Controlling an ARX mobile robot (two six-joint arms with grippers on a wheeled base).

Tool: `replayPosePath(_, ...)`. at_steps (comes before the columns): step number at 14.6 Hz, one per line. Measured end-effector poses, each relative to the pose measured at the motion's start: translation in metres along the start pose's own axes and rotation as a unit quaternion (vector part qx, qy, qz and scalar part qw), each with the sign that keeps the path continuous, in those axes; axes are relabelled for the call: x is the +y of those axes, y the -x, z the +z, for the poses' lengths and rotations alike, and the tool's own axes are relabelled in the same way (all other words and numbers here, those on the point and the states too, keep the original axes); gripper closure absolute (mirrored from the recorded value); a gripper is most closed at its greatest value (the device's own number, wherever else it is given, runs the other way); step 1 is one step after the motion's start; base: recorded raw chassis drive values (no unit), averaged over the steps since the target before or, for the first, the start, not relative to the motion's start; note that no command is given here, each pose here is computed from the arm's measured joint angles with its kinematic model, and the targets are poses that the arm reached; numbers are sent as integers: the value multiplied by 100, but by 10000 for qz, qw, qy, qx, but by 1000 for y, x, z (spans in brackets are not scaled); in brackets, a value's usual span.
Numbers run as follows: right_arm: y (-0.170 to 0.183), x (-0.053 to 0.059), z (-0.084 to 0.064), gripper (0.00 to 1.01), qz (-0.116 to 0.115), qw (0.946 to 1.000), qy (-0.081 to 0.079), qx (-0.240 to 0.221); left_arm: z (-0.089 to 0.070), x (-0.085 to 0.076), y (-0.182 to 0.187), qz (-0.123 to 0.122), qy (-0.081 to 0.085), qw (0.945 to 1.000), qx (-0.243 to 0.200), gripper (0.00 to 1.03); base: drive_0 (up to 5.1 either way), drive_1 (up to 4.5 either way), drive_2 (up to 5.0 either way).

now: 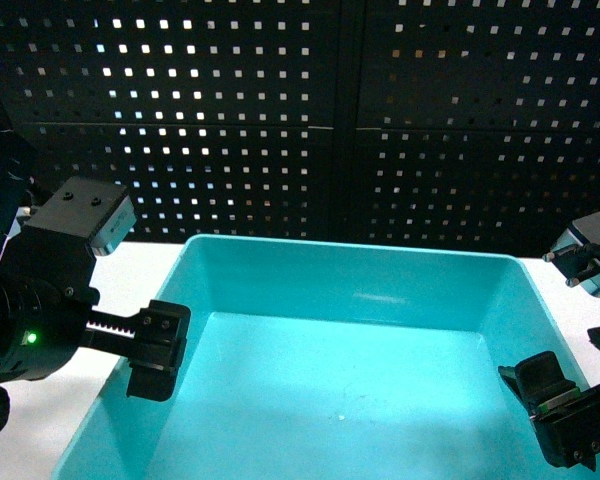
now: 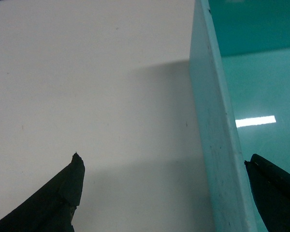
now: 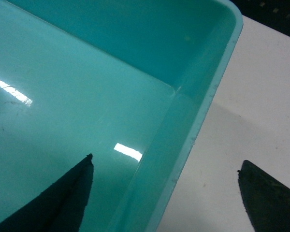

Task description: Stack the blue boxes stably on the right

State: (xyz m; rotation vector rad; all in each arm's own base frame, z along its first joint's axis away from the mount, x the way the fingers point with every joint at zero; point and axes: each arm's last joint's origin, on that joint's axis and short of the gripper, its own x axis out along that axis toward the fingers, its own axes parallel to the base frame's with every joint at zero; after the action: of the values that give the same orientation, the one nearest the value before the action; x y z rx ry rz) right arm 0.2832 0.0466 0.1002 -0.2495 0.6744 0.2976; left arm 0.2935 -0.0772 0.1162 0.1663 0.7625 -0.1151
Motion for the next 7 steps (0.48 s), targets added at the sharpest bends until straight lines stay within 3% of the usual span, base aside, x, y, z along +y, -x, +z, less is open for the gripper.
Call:
replayPosePath(1,-1,0,0,16,-9,10000,4,-37,0,0,0,21,60,10000,-19,5,0,0,0)
replayPosePath(2,-2,1,-3,45,-28,10000,5,-32,-3,-1,0,-73,524,9984,173,5,0,0,0)
replayPosePath(3,-2,2,-6,65,-89,9999,43,-31,-5,-2,0,-113,810,9962,295,5,0,0,0)
replayPosePath(5,1,8,-11,91,-245,9997,-30,-7,-11,-3,5,-123,991,9945,329,5,0,0,0)
replayPosePath(7,7,16,-16,99,-112,9999,-111,-34,-23,-7,10,-129,1051,9930,524,5,0,0,0)
